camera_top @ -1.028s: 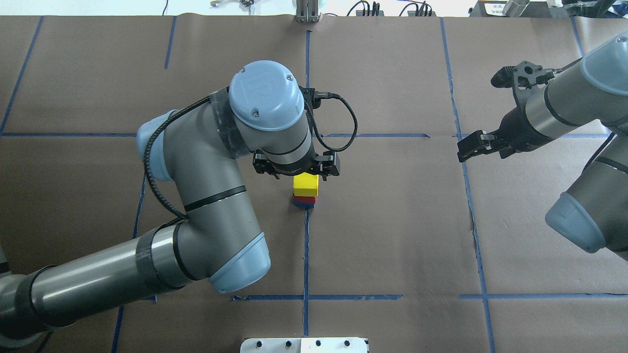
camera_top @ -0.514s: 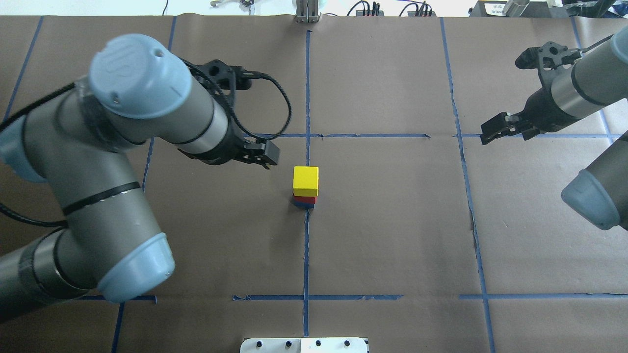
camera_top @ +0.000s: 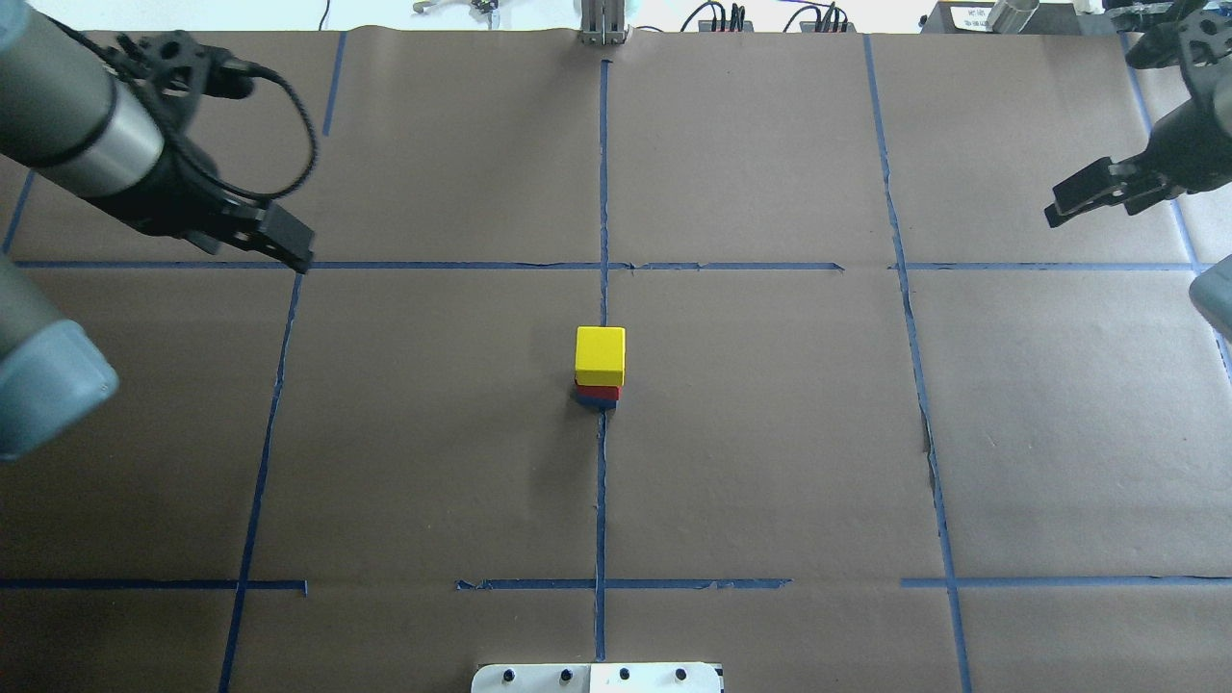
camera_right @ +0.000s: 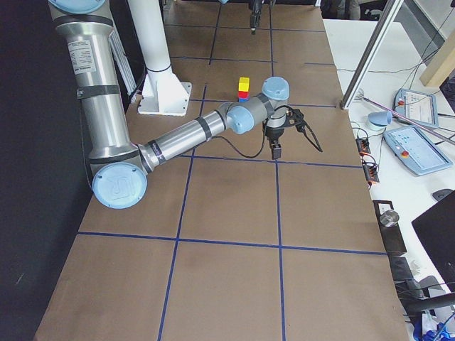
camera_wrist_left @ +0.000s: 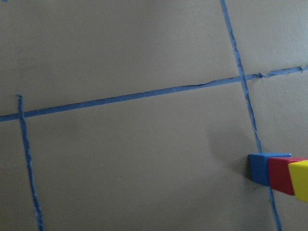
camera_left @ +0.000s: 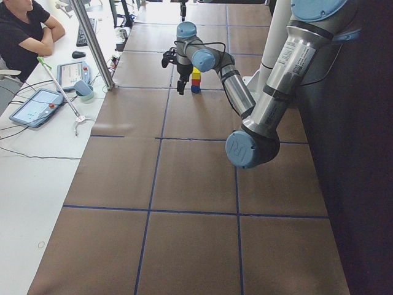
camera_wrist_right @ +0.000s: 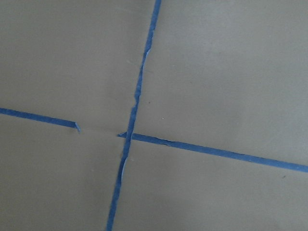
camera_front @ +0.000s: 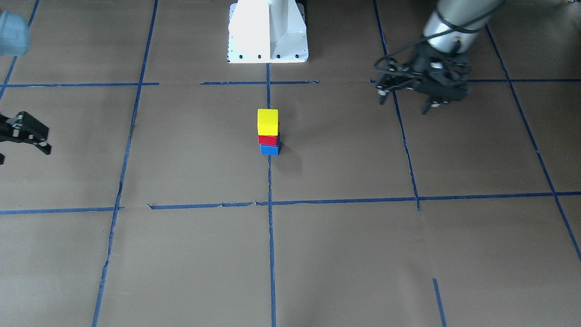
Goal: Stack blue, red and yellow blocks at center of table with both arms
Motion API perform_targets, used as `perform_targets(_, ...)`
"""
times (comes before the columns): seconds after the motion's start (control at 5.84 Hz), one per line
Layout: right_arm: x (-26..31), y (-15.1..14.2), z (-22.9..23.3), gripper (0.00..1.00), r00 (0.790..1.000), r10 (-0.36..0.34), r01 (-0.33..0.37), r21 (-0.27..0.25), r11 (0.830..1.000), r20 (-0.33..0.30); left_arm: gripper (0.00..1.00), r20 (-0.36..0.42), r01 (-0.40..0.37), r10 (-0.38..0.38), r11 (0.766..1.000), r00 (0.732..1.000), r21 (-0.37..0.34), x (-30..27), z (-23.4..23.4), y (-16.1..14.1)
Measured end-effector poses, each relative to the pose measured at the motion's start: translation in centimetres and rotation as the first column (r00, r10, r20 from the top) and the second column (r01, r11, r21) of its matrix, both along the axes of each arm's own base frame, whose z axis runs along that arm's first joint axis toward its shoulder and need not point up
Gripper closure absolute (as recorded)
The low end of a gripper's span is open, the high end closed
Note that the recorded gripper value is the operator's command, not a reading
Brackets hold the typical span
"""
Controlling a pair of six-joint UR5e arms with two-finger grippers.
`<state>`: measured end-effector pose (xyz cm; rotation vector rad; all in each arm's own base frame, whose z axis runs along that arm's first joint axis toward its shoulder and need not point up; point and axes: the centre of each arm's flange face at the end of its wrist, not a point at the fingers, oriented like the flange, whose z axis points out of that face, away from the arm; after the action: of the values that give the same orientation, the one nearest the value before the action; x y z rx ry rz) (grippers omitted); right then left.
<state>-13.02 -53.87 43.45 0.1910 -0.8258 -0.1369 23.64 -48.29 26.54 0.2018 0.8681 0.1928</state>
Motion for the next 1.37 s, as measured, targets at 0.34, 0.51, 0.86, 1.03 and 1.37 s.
perform_targets(0.34, 5.3, -1.5, 5.4, 0.00, 0.999, -0.024, 0.024, 0.013, 1.000, -0.032, 0.00, 0.052, -0.048, 0.045, 0.998, 0.998, 0.051, -11.1, 8.7, -1.1)
perform_targets(0.51, 7.5, -1.2, 7.6, 0.00, 0.999, -0.025, 0.026, 0.012, 1.000, -0.046, 0.00, 0.089, -0.057, 0.051, 0.996, 0.995, 0.062, -16.3, 13.2, -0.8)
perform_targets(0.86, 11.6, 0.7, 11.8, 0.00, 0.998, -0.042, 0.043, 0.002, 0.999, -0.050, 0.00, 0.137, -0.039, 0.045, 0.998, 0.989, -0.043, -24.3, 20.5, 0.0)
perform_targets(1.03, 13.3, 1.9, 13.1, 0.00, 0.998, -0.050, 0.051, 0.000, 0.999, -0.046, 0.00, 0.146, -0.060, 0.076, 0.992, 0.986, -0.111, -27.1, 25.1, 1.3)
perform_targets(1.37, 13.9, 2.7, 14.5, 0.00, 0.995, -0.073, 0.073, -0.007, 0.997, -0.062, 0.00, 0.104, -0.073, 0.099, 0.971, 0.990, -0.228, -28.6, 33.6, 4.6)
